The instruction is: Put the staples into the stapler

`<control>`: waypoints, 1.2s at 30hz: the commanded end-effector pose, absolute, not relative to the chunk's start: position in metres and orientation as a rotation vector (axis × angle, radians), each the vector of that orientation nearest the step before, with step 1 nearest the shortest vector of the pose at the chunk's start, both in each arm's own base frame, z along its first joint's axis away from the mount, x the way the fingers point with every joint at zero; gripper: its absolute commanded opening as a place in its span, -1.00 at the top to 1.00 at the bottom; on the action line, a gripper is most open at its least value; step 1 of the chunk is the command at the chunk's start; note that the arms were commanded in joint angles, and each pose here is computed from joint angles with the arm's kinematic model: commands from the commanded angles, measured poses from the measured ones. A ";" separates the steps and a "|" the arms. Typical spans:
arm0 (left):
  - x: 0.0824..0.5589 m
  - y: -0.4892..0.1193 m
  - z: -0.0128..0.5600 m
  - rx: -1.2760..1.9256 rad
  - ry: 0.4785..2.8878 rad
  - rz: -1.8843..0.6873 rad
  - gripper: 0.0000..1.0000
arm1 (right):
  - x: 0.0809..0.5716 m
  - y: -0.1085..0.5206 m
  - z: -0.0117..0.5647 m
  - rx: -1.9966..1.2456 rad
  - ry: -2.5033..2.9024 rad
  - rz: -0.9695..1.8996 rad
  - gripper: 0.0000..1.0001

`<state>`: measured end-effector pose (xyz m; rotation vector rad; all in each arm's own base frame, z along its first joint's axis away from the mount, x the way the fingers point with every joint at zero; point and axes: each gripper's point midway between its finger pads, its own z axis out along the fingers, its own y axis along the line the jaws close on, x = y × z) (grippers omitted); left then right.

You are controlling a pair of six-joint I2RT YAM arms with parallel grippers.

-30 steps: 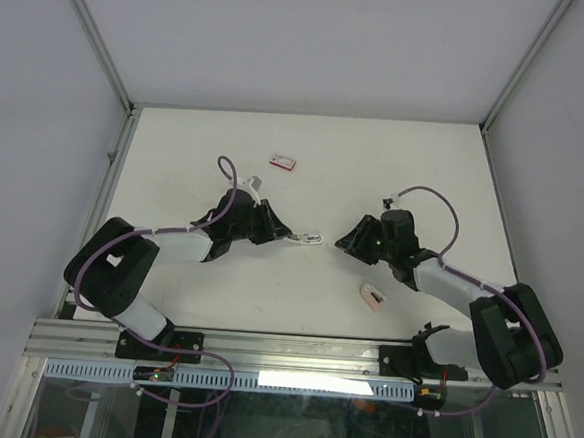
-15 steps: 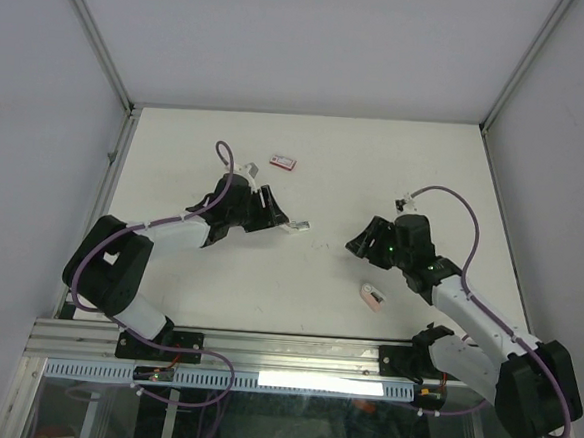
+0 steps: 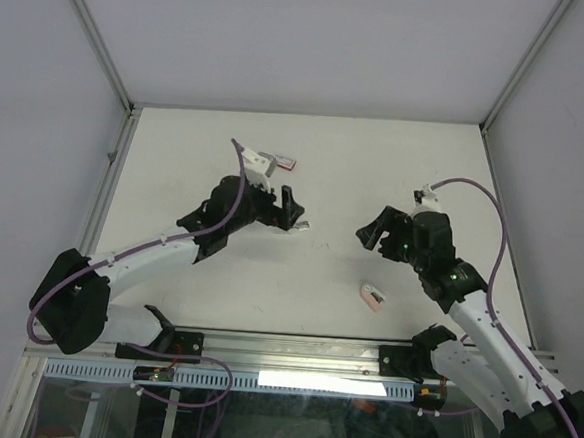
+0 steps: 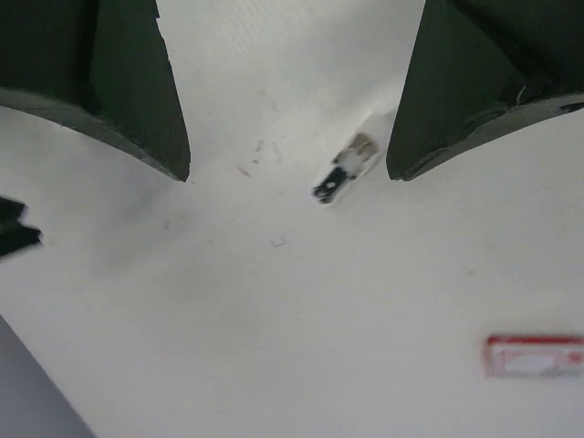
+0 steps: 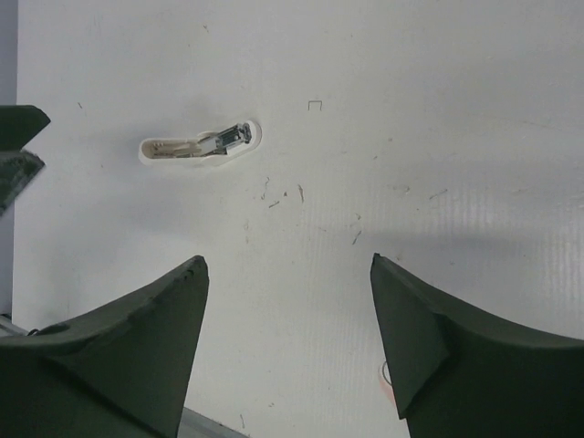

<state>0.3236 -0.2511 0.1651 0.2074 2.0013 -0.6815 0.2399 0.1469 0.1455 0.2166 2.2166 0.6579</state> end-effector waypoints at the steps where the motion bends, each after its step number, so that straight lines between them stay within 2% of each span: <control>1: 0.275 -0.335 0.207 0.736 1.599 -0.803 -0.83 | 0.247 0.126 0.196 0.218 2.060 0.576 -0.54; 7: 0.218 -0.406 0.181 1.092 1.292 -1.042 -0.79 | 0.240 0.114 0.229 0.225 1.950 0.565 -0.64; 15: 0.184 -0.464 0.147 1.265 1.128 -1.172 -0.81 | 0.236 0.113 0.240 0.225 1.907 0.590 -0.67; 36: 0.151 -0.513 0.081 1.412 1.189 -1.281 -0.78 | 0.232 0.117 0.237 0.205 1.902 0.627 -0.67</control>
